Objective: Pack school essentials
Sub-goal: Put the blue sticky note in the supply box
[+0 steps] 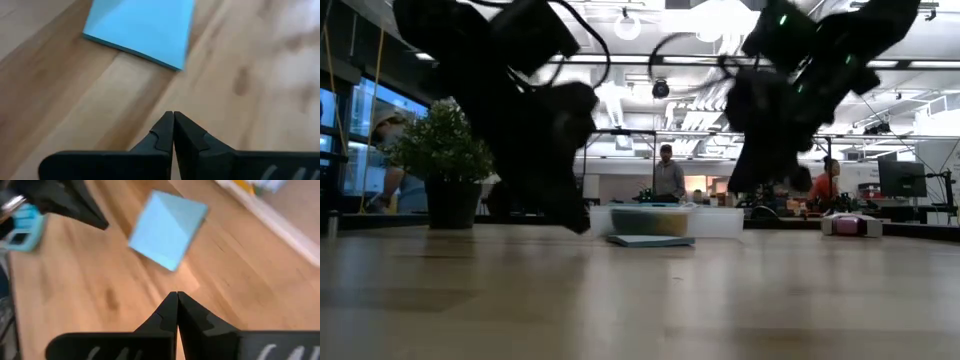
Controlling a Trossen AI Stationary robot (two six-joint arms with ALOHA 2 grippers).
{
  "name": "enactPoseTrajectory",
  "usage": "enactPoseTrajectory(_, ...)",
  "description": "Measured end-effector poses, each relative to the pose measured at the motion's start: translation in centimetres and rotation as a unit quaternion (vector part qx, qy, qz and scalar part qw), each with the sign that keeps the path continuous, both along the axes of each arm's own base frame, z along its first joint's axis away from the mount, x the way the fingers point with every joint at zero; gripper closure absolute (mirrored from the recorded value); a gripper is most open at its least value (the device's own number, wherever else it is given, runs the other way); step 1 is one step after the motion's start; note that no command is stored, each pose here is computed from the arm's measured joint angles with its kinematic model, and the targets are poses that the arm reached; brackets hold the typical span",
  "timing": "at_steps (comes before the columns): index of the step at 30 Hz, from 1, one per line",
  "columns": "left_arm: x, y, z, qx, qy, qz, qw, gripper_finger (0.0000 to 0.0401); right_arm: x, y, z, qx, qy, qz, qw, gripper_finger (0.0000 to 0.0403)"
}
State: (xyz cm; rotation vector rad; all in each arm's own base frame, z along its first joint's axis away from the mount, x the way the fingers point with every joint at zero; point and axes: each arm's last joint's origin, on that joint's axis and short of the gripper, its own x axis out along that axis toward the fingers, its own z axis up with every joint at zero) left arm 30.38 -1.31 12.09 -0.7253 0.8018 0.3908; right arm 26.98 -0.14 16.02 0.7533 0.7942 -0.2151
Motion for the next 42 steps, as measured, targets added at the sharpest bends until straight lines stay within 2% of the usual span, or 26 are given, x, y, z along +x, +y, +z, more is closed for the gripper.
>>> enactPoseTrajectory(7,0.9,0.8,-1.4,0.015,0.022,0.024,0.999,0.0401,2.0,-0.2,-3.5,0.015,0.007,-0.048,0.999,0.0403)
enactPoseTrajectory(16,0.8,1.6,-1.4,0.080,0.025,0.079,0.993,0.0401,4.8,-0.6,-5.0,-0.015,0.026,-0.079,0.996,0.0403)
enactPoseTrajectory(22,0.7,1.7,-1.4,0.095,0.028,0.089,0.991,0.0401,6.7,-0.6,-5.0,-0.018,0.023,-0.077,0.997,0.0403)
enactPoseTrajectory(30,0.6,1.6,-1.5,0.090,0.031,0.083,0.992,0.0401,7.9,-0.3,-3.7,-0.008,-0.004,-0.065,0.998,0.0403)
enactPoseTrajectory(37,0.6,1.5,-1.5,0.088,0.033,0.081,0.992,0.0401,8.5,0.0,-3.0,0.002,-0.015,-0.032,0.999,0.0403)
enactPoseTrajectory(42,0.6,1.5,-1.5,0.087,0.035,0.079,0.992,0.0401,8.2,-0.1,-2.6,-0.022,0.007,-0.028,0.999,0.0403)
